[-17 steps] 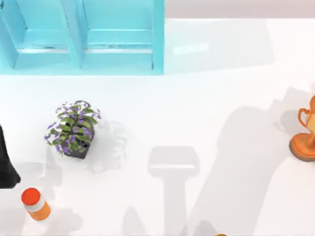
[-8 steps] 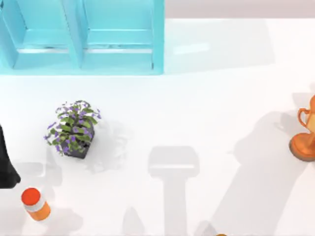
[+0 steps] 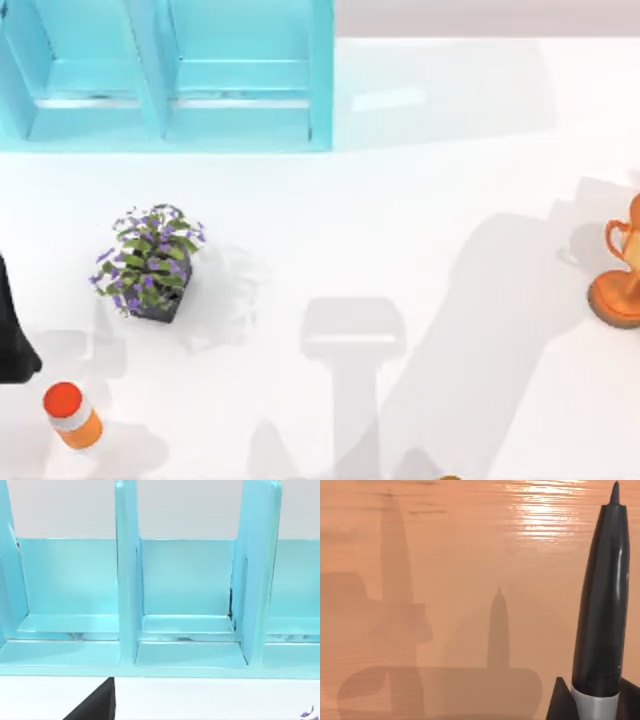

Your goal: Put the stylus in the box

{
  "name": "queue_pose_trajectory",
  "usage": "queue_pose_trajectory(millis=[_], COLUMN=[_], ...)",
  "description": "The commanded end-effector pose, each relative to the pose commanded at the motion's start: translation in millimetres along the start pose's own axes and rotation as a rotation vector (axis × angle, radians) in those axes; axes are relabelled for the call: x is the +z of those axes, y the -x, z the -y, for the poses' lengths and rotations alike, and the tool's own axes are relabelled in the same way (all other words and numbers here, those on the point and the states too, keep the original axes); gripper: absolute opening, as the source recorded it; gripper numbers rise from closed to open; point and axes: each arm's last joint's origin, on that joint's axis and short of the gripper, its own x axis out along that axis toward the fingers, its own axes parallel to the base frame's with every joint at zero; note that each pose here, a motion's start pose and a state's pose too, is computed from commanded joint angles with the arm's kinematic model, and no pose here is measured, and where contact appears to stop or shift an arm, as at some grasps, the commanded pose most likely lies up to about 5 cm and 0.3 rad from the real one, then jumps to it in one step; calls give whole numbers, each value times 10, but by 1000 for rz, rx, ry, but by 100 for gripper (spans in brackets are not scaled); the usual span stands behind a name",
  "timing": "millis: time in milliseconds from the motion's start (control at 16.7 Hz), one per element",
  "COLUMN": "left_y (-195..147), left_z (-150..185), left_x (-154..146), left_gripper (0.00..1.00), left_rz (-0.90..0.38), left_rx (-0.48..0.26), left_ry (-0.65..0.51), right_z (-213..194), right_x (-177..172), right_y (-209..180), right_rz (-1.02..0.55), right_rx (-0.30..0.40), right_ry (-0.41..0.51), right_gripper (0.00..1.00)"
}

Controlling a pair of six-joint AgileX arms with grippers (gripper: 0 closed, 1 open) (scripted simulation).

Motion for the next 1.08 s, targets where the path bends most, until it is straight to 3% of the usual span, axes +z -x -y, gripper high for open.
queue_pose_trajectory(millis=[300, 660, 1080], left_y=[0, 0, 0], left_z=[0, 0, 0], left_x=[0, 0, 0], left_gripper=[100, 100, 100], left_rz=[0, 0, 0], left_rx=[0, 0, 0], left_ry=[0, 0, 0], right_z=[191, 250, 250], right_x=[178, 250, 250], right_y=[-292, -328, -328], right_rz=[-26, -31, -31], right_rx=[-6, -8, -8], right_ry=[-22, -30, -30], right_gripper=[0, 0, 53])
